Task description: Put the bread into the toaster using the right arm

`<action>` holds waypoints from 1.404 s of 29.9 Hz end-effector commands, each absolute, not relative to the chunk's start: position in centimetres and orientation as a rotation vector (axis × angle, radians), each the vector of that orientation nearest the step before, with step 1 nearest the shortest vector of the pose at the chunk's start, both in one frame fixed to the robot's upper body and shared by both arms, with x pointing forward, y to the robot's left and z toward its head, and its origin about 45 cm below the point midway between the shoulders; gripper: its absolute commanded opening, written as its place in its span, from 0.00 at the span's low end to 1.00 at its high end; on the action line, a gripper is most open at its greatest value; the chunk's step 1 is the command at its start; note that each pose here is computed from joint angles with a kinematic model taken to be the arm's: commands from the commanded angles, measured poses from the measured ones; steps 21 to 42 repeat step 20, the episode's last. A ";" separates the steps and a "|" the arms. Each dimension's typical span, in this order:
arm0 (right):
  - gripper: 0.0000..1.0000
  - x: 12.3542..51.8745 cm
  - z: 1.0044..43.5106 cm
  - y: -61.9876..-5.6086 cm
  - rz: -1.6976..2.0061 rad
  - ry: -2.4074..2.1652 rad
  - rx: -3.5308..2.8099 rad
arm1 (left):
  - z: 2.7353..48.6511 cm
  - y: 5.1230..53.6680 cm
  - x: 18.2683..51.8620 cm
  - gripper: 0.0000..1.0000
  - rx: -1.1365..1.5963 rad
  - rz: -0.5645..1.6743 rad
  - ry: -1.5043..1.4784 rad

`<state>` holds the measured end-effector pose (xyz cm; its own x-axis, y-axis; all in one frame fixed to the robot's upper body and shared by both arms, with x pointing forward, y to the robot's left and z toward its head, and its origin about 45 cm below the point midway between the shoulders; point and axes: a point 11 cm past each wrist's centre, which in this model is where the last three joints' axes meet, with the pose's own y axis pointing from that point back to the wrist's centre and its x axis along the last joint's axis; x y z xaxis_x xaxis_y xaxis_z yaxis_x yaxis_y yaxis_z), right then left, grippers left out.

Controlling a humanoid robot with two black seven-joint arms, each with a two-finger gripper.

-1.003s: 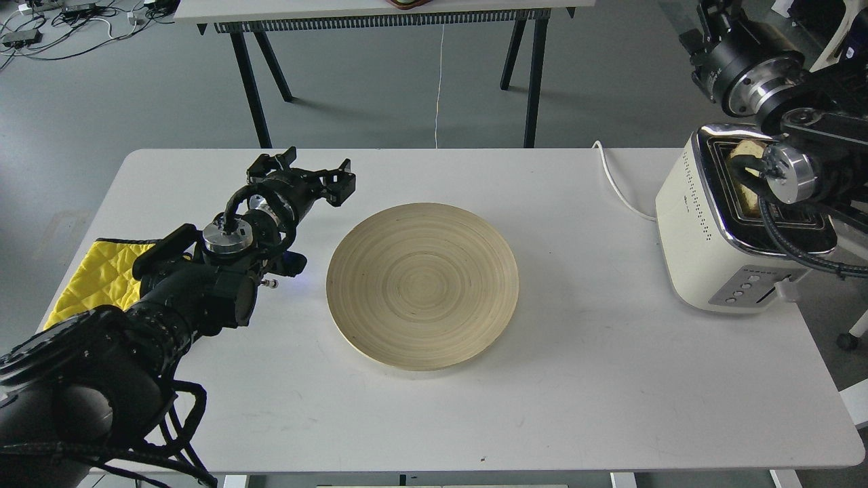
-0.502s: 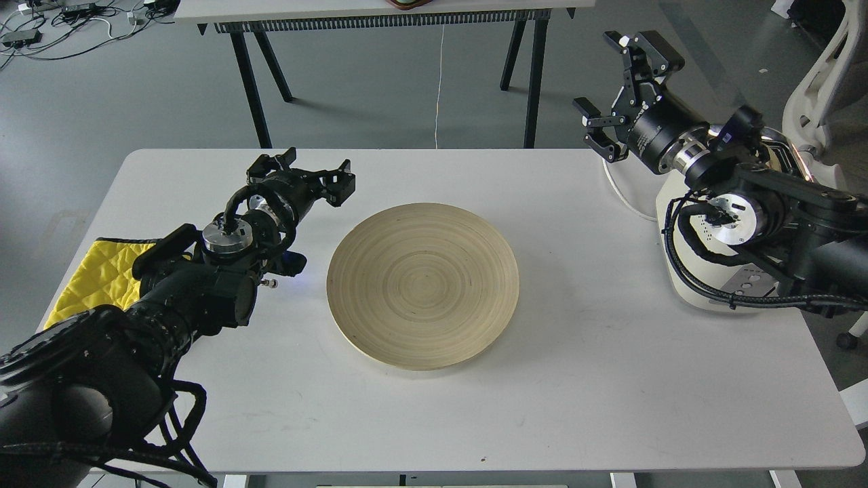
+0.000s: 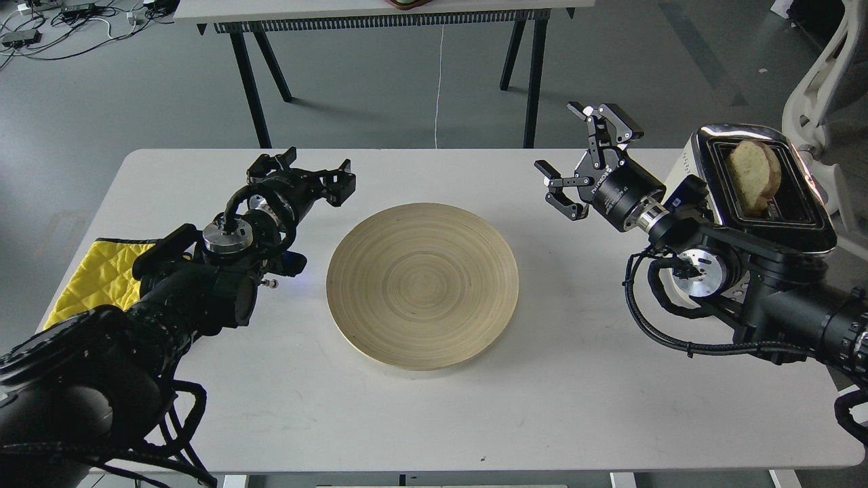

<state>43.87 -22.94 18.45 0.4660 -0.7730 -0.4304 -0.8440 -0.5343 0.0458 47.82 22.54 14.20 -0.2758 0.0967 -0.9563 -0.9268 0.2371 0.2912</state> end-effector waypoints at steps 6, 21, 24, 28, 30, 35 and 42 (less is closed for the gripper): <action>0.99 43.9 18.0 -23.2 0.621 1.436 -2.501 | 14.2 22.5 47.8 1.00 -0.824 1.249 1.478; 0.99 44.1 18.2 -23.4 0.610 1.457 -2.491 | 14.2 22.5 47.8 1.00 -0.824 1.249 1.478; 0.99 44.1 18.2 -23.4 0.610 1.457 -2.491 | 14.2 22.5 47.8 1.00 -0.824 1.249 1.478; 0.99 44.1 18.2 -23.4 0.610 1.457 -2.491 | 14.2 22.5 47.8 1.00 -0.824 1.249 1.478; 0.99 44.1 18.2 -23.4 0.610 1.457 -2.491 | 14.2 22.5 47.8 1.00 -0.824 1.249 1.478; 0.99 44.1 18.2 -23.4 0.610 1.457 -2.491 | 14.2 22.5 47.8 1.00 -0.824 1.249 1.478; 0.99 44.1 18.2 -23.4 0.610 1.457 -2.491 | 14.2 22.5 47.8 1.00 -0.824 1.249 1.478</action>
